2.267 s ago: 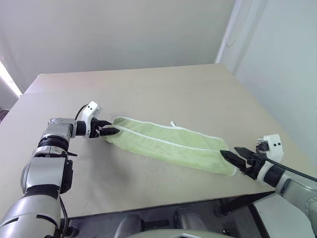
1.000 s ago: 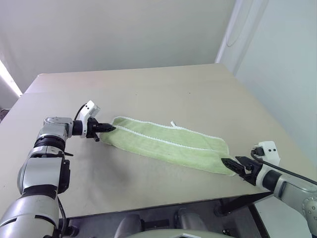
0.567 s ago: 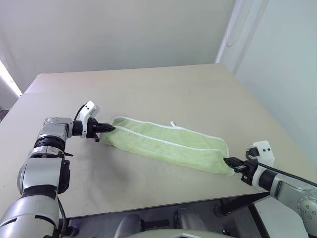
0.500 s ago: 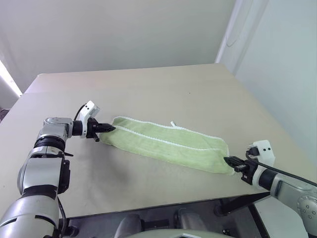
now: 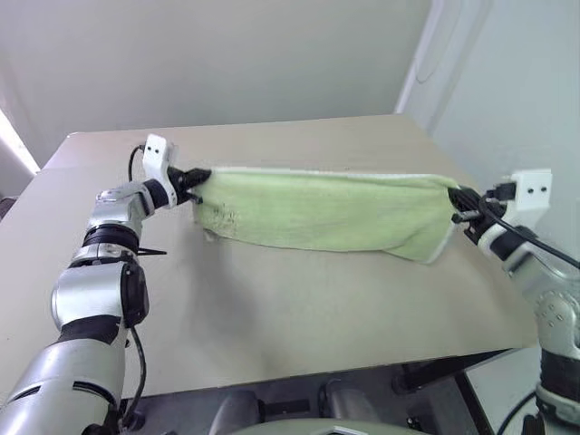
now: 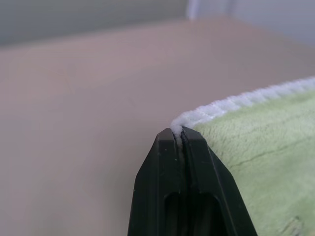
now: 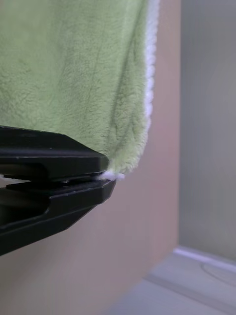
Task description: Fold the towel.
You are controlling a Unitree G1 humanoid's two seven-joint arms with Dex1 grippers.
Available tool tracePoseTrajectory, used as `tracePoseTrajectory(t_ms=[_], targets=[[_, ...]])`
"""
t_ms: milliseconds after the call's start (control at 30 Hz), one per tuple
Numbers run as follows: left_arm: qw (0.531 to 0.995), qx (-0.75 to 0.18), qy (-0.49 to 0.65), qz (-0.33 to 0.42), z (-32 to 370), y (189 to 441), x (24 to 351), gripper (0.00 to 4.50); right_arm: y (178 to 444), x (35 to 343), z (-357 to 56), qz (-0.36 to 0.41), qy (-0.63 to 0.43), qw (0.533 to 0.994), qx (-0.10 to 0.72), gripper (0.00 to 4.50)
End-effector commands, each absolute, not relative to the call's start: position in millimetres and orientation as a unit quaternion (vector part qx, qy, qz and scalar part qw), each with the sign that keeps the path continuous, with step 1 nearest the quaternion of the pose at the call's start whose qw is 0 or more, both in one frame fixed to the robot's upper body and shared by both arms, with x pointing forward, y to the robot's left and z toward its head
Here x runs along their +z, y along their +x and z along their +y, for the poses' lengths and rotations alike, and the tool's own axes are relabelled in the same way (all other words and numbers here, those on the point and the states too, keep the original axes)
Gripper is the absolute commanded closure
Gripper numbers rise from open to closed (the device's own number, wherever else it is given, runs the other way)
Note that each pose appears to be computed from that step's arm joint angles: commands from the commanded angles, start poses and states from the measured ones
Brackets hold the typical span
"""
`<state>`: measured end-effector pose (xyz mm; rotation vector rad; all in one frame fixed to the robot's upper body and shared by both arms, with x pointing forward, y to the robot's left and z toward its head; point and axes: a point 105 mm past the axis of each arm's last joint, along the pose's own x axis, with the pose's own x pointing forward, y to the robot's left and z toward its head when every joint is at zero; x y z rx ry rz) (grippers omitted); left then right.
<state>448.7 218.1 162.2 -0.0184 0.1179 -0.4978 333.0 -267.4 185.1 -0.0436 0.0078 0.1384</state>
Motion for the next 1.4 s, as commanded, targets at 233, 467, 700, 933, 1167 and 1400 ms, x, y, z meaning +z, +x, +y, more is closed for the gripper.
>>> tracePoseTrajectory(t_ms=[233,467,700,933,1167,1400], targets=[[0.991,-0.107,-0.009,-0.081,224,474,249,4.50,392,262,-296,-0.134,-0.125,0.983,-0.005,4.49],[0.984,-0.151,0.041,-0.089,235,464,256,4.50,379,273,-288,-0.193,-0.126,0.973,0.034,4.49],[0.928,-0.351,0.121,0.029,253,413,184,4.50,326,200,-266,-0.106,-0.085,0.987,0.081,4.49],[0.898,-0.407,0.127,0.110,283,370,149,4.50,274,162,-242,-0.030,-0.058,0.988,0.140,4.49],[0.883,-0.420,0.125,0.168,304,335,125,4.50,211,123,-216,0.084,-0.023,0.971,0.221,4.49],[0.877,-0.426,0.121,0.188,301,328,113,4.50,187,107,-213,0.138,-0.020,0.960,0.243,4.49]])
